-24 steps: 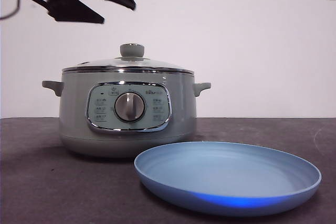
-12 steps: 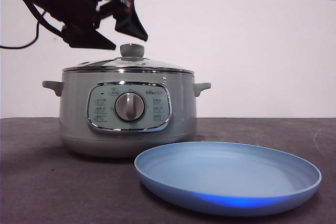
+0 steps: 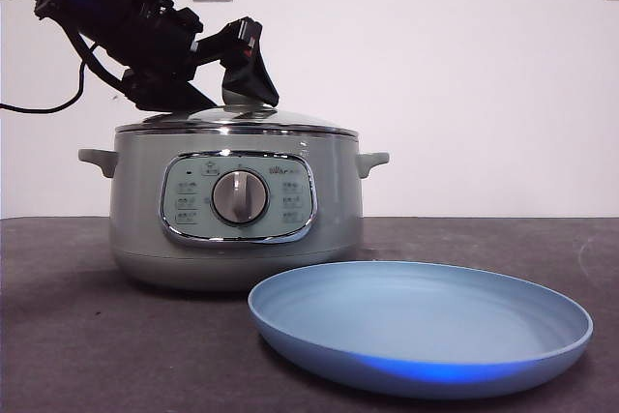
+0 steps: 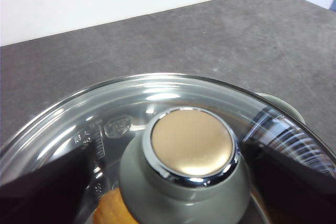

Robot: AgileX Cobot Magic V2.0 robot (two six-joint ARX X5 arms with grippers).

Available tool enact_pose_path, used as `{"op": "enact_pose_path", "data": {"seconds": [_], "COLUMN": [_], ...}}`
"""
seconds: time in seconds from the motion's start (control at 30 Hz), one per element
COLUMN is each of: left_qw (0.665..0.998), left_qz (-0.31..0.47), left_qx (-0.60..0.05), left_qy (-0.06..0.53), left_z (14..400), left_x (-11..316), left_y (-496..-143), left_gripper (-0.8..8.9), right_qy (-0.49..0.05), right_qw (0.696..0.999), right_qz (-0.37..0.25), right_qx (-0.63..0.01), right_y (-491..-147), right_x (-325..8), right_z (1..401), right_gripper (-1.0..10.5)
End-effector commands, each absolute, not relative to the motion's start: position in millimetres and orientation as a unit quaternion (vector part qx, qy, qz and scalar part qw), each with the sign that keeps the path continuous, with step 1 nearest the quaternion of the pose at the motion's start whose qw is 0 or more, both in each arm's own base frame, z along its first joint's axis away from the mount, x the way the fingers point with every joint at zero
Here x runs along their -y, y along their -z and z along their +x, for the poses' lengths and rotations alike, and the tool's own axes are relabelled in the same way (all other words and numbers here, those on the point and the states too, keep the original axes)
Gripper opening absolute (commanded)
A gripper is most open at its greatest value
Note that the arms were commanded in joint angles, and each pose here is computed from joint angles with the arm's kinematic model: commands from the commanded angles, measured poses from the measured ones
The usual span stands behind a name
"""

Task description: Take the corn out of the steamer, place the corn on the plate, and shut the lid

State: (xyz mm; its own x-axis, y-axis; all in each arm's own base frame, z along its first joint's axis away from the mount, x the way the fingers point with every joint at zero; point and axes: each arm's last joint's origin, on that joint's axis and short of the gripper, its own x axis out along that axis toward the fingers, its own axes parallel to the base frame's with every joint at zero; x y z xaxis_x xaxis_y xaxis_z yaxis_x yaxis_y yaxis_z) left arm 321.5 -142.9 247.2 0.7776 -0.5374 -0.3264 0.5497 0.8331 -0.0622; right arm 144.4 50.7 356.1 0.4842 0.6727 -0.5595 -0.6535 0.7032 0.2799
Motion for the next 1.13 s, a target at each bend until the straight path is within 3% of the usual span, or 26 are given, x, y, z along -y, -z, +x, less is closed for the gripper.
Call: {"op": "enact_pose_path", "data": {"seconds": [0.03, 0.17, 0.63, 1.13], "left_qw": [0.942, 0.941, 0.944, 0.94], "left_qz": [0.024, 0.025, 0.016, 0.007], "left_qx": [-0.166, -0.168, -0.144, -0.12], "left_qy": [0.29, 0.292, 0.295, 0.32], "left_z": [321.7, 320.9, 318.8, 316.8], "left_x": [145.3, 146.6, 145.9, 146.3], "left_y": [-245.5, -245.1, -256.0, -332.6], "left_gripper": [1.87, 0.21, -0.08, -0.08], "right_qy": [-0.385, -0.386, -0.385, -0.386], "right_qw": [0.862, 0.862, 0.862, 0.862], "right_qz": [0.01, 0.01, 0.01, 0.01], "right_qx": [-0.329, -0.328, -0.329, -0.328], "right_y": [-357.1, -357.1, -357.0, -357.1], "right_x": [-50.7, -50.7, -50.7, -50.7], "right_z": [144.3, 144.3, 144.3, 144.3], "right_gripper": [5.1, 5.1, 5.1, 5.0]}}
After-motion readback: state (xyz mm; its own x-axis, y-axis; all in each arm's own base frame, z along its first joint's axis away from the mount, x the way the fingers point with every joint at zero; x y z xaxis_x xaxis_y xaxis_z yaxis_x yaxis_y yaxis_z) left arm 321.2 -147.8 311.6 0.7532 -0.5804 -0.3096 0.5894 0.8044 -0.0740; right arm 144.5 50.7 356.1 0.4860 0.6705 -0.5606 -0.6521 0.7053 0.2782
